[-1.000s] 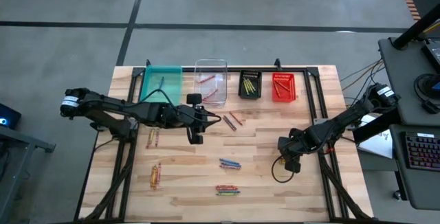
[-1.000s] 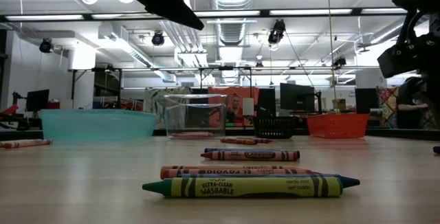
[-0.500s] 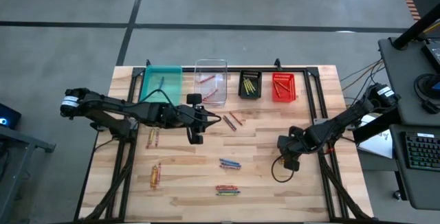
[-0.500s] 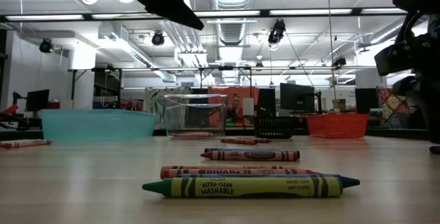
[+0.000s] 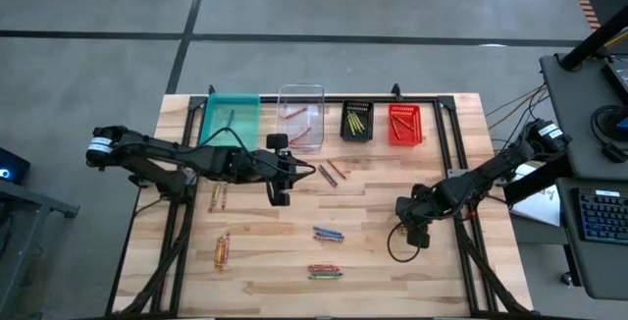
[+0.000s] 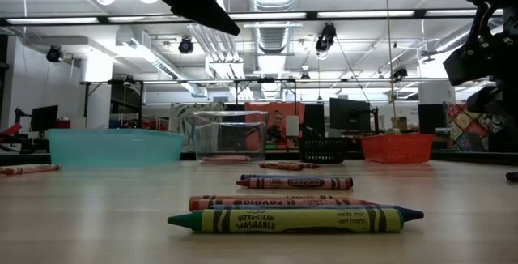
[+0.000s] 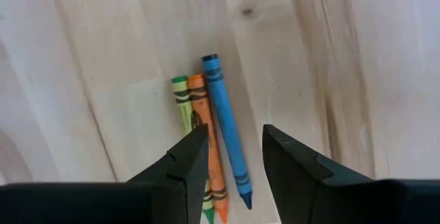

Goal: Sort crayons
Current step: Put the blue crayon into the green transparent bin, then put the orange crayon into the orange bin

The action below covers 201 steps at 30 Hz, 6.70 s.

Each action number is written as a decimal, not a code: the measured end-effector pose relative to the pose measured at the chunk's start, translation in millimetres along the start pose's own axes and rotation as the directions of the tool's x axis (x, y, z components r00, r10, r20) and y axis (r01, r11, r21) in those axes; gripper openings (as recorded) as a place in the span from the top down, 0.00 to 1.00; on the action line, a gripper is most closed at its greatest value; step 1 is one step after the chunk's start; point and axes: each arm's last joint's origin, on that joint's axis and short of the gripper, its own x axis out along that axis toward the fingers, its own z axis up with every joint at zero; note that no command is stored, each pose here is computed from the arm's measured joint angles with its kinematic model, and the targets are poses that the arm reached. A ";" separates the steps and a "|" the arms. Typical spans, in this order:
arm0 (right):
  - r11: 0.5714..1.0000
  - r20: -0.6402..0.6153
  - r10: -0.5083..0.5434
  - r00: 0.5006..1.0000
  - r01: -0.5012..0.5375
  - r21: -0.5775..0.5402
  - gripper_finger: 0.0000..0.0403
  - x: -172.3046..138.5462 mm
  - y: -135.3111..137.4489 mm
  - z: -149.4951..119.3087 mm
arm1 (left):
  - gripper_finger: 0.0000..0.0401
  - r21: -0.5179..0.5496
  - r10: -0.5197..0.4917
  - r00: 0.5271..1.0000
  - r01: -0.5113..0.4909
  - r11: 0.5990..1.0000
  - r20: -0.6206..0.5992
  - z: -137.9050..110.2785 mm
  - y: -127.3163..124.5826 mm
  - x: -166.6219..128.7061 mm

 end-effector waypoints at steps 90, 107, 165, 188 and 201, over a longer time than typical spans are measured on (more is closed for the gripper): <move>0.866 0.927 0.309 0.215 0.339 -0.367 0.98 -73.8 -10.1 134.9 | 0.68 -0.120 -0.077 0.728 0.214 0.969 0.682 -6.5 -33.8 64.0; 0.859 0.929 0.301 0.215 0.363 -0.362 0.95 -73.7 -10.3 135.0 | 0.96 -0.118 -0.069 0.720 0.207 0.971 0.691 -5.4 -32.5 61.7; 0.876 0.886 -0.188 0.423 0.480 -0.043 0.76 -125.3 -16.5 151.2 | 1.00 -0.469 0.124 0.586 -0.743 0.478 -0.801 -228.4 190.5 17.8; 0.876 0.885 -0.193 0.424 0.481 -0.040 0.76 -125.2 -18.0 151.8 | 0.86 -0.381 0.208 0.510 -0.807 0.451 -0.835 -228.9 198.2 21.3; 0.904 0.875 -0.220 0.432 0.428 0.016 0.76 -124.8 -25.3 153.0 | 0.86 -0.421 0.302 0.597 -0.768 0.483 -0.743 -188.8 195.0 9.7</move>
